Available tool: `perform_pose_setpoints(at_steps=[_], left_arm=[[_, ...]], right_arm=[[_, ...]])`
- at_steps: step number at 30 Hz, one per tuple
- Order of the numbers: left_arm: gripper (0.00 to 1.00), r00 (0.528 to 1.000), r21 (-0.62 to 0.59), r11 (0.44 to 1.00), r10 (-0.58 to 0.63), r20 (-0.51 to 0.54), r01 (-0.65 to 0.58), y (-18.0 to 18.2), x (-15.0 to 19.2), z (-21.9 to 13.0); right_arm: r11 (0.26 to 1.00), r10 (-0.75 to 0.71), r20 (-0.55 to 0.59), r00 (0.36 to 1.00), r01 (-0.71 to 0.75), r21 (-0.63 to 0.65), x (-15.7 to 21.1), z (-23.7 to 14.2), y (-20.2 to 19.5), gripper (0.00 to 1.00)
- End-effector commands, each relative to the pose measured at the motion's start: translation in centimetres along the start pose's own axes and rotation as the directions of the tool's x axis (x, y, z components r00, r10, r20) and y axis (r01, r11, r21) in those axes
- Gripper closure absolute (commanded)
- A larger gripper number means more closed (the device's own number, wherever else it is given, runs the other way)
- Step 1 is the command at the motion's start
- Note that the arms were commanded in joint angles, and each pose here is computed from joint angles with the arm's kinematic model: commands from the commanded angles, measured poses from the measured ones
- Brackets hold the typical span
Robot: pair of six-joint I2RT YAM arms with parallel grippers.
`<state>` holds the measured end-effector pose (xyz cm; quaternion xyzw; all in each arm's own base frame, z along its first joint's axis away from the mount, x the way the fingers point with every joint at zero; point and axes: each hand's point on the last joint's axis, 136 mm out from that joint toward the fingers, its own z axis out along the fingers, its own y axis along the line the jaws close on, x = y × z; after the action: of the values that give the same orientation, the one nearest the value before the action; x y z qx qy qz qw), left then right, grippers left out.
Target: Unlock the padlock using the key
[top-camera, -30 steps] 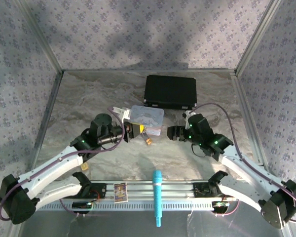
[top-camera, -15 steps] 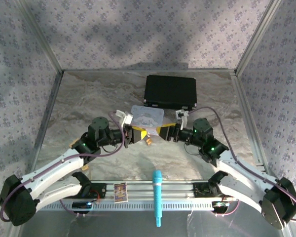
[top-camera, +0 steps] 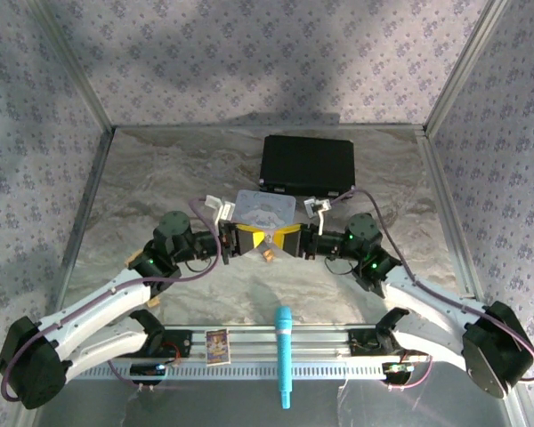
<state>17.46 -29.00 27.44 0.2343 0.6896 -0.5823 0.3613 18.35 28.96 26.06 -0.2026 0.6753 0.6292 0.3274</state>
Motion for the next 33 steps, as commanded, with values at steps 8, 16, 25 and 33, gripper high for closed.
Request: perform_pose_setpoints(at_steps=[8, 16, 25, 33], left_arm=[[1.00, 0.999, 0.063, 0.998, 0.025, 0.031, -0.027, -1.6, -0.9, -0.4], [1.00, 1.000, 0.076, 0.997, 0.015, 0.021, -0.016, -1.8, -0.6, -0.3], [1.00, 1.000, 0.077, 0.997, 0.006, 0.013, -0.007, -1.5, 0.0, 0.0], [1.00, 0.999, 0.044, 0.999, -0.015, 0.033, 0.013, -0.8, -0.2, 0.0]], right_arm=[[0.994, -0.055, -0.022, 0.998, 0.053, -0.098, -0.3, 1.0, 2.4, 0.63], [0.994, -0.056, -0.003, 0.998, 0.055, -0.090, -0.9, 1.2, 2.2, 0.64], [0.995, -0.047, 0.008, 0.999, 0.047, -0.088, -1.2, 1.4, 2.1, 0.79], [0.996, -0.034, -0.002, 0.999, 0.034, -0.081, -0.7, 1.3, 1.8, 1.00]])
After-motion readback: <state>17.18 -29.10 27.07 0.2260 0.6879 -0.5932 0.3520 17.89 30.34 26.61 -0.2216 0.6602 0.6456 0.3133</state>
